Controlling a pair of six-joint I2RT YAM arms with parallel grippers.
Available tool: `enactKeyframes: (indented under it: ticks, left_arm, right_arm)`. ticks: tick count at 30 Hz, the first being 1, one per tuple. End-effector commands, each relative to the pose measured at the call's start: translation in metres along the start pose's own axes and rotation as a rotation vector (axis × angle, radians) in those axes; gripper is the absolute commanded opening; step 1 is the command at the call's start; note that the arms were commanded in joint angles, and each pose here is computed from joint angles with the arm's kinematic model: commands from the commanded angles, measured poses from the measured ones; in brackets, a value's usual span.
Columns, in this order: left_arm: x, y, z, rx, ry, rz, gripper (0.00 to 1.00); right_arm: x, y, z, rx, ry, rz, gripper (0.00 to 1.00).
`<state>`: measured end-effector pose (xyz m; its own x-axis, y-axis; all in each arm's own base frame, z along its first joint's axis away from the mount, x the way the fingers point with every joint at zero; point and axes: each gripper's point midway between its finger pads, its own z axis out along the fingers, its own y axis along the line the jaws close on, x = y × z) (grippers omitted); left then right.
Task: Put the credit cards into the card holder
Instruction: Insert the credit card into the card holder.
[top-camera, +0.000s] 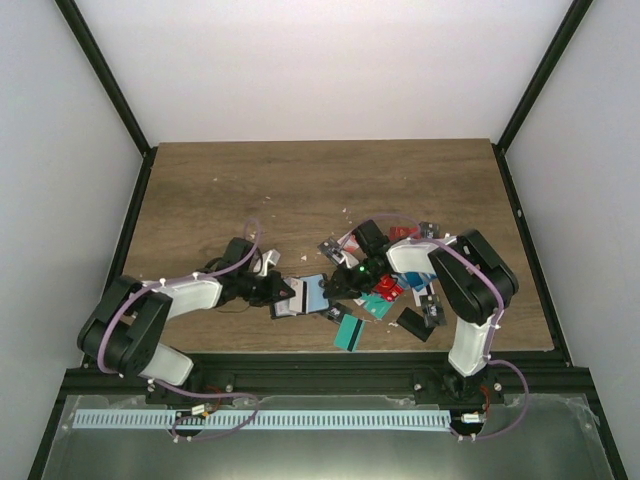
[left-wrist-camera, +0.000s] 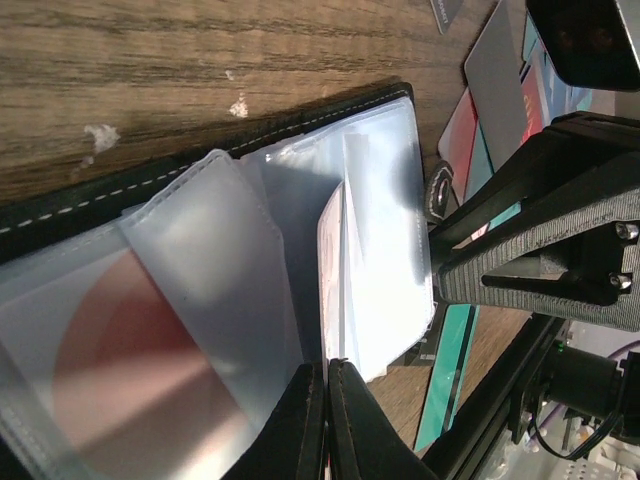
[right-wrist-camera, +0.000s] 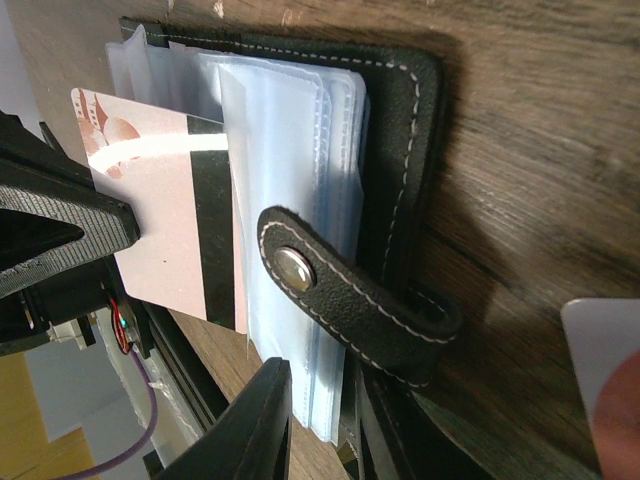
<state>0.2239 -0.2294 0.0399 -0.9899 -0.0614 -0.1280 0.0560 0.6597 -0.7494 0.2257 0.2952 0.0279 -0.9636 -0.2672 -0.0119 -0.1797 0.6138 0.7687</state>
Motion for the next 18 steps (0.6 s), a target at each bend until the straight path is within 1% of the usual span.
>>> enactKeyframes:
  ticks: [1,8,18]
  left_arm:
    - [-0.007,-0.004,0.004,0.027,-0.010,0.040,0.04]
    - [-0.013,-0.009,0.008,0.055,-0.027,0.051,0.04]
    - [-0.017,-0.003,0.012,0.050,-0.048,0.042,0.04]
  right_arm:
    - [-0.004,-0.001,0.004,0.010,0.007,-0.020,0.21]
    - [-0.003,-0.002,0.005,0.009,0.011,-0.017,0.21]
    - [-0.002,-0.002,0.005,0.007,0.012,-0.012,0.21]
